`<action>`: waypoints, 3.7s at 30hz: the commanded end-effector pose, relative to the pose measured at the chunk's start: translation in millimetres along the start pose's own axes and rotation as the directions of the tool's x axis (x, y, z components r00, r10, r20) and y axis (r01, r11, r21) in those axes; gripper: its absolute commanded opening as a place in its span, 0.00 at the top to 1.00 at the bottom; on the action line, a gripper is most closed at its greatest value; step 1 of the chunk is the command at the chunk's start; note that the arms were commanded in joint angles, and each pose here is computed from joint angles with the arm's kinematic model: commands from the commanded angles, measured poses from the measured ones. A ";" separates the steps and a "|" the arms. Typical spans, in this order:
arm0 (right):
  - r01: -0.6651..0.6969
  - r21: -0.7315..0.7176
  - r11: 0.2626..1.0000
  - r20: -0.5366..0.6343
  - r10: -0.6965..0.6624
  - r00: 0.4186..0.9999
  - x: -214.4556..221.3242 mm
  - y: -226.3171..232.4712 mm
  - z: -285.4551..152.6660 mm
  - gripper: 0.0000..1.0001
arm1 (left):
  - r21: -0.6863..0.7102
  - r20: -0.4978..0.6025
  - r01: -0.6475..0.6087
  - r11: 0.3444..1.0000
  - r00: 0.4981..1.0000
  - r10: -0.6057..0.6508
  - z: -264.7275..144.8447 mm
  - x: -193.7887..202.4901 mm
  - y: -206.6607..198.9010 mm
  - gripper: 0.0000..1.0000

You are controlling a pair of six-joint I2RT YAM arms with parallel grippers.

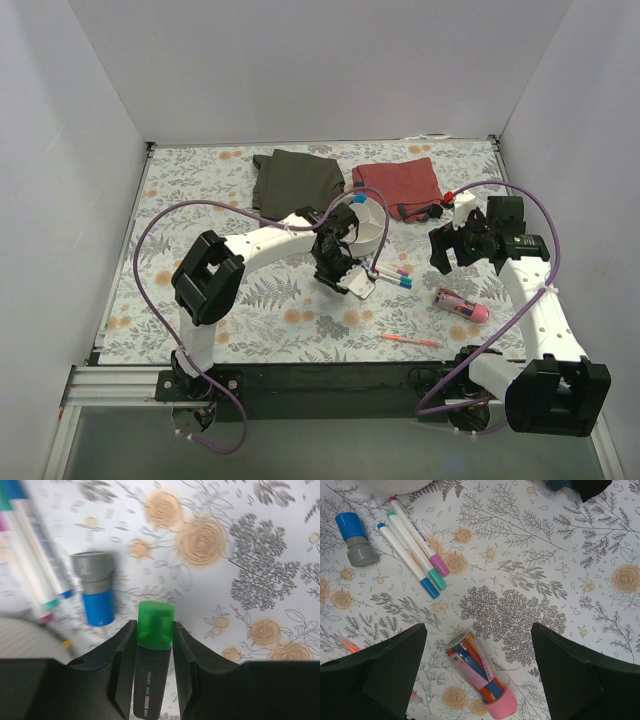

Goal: Sort the stationery into containers
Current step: Pick up the pen from the center of the board, then place the pen in the storage box, then pick up the pen from the center of the board.

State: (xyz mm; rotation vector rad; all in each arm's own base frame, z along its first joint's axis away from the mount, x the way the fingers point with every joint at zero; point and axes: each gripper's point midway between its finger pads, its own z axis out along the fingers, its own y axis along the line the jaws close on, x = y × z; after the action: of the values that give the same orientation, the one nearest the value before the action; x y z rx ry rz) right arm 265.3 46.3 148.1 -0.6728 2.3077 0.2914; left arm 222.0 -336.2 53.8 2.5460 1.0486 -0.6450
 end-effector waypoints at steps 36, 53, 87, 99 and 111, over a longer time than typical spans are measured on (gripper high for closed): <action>-0.017 0.066 0.998 0.029 0.015 0.999 -14.3 -18.7 -0.2 0.05 | -0.161 0.986 0.984 0.078 0.157 0.057 -299.1 10.1 209.6 1.00; -0.031 0.059 0.998 -0.005 0.032 0.999 -14.2 -26.7 11.0 0.05 | -0.136 0.989 0.987 0.086 0.140 -0.040 -235.4 44.2 217.6 1.00; -0.034 0.038 0.999 -0.026 0.035 0.999 -7.0 -26.8 20.4 0.05 | -0.126 0.968 0.979 0.159 0.156 -0.197 -166.5 62.2 220.1 0.74; -0.033 0.036 0.999 -0.008 0.033 0.999 -8.8 -24.0 17.3 0.05 | -0.159 0.963 0.970 0.186 0.194 -0.186 -181.7 48.6 212.3 0.33; -0.013 -0.001 1.000 0.025 0.013 1.000 -14.7 -12.5 7.9 0.06 | -0.419 0.904 0.897 0.139 0.426 -0.024 -288.7 8.9 180.9 0.29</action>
State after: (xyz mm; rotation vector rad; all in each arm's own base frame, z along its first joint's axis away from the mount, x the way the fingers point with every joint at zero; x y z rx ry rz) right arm 287.7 36.8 138.0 -0.6296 2.3463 0.2673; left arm 458.0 -359.4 213.4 0.5546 1.6027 -0.9564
